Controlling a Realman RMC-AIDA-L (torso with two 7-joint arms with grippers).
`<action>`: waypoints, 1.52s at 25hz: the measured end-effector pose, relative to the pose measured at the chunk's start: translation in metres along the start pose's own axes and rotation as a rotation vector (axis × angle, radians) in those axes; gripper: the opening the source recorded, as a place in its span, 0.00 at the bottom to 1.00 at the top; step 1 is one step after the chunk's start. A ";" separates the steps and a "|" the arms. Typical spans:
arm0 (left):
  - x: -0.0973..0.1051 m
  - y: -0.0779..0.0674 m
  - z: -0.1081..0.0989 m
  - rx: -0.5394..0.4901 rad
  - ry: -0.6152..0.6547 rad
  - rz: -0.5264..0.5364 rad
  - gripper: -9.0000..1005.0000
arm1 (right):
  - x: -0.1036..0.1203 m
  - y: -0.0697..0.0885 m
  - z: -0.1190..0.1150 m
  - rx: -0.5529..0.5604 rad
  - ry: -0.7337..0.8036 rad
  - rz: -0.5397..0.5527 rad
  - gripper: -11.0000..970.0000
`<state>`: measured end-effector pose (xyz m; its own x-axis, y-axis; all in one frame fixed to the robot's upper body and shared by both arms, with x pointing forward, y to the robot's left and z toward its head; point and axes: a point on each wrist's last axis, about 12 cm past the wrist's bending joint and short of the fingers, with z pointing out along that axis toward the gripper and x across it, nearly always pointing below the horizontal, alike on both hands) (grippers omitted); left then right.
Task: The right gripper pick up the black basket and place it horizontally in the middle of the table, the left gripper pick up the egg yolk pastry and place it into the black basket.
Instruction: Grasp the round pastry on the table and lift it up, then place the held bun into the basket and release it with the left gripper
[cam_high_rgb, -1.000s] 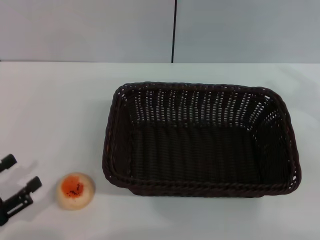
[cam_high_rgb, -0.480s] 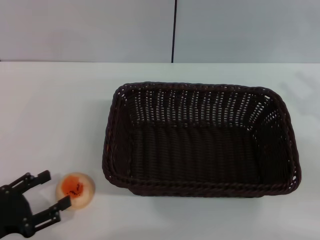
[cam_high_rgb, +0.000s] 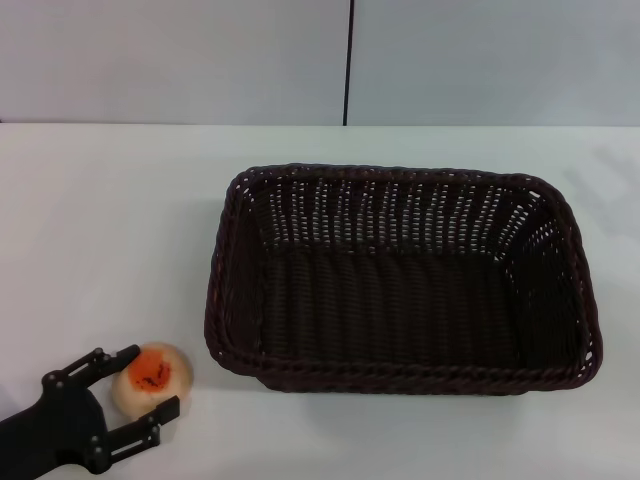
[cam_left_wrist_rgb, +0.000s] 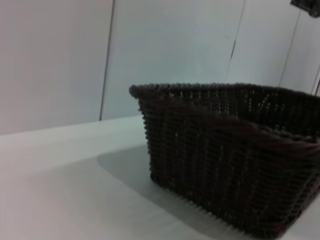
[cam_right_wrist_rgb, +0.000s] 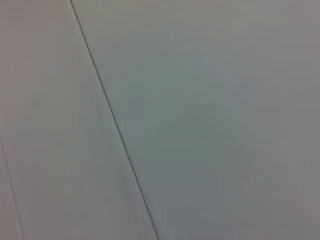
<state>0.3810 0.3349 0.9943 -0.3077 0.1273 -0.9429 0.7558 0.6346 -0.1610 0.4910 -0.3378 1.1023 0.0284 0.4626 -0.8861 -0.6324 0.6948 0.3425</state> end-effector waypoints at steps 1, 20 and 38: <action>0.000 0.001 0.002 0.002 0.010 0.000 0.71 | 0.000 0.000 -0.001 0.001 0.000 0.001 0.76; -0.004 0.006 0.004 -0.030 -0.025 0.001 0.33 | 0.010 -0.008 -0.022 0.108 -0.018 0.059 0.76; -0.079 0.029 -0.015 -0.041 -0.493 0.047 0.14 | 0.013 -0.007 -0.026 0.120 -0.015 0.063 0.76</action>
<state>0.4188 0.3551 1.0684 0.0434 -0.2130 -0.9761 0.7359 0.6676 -0.1129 0.4754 -0.3514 1.0804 0.0035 0.5147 -0.8574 -0.5363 0.7246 0.4328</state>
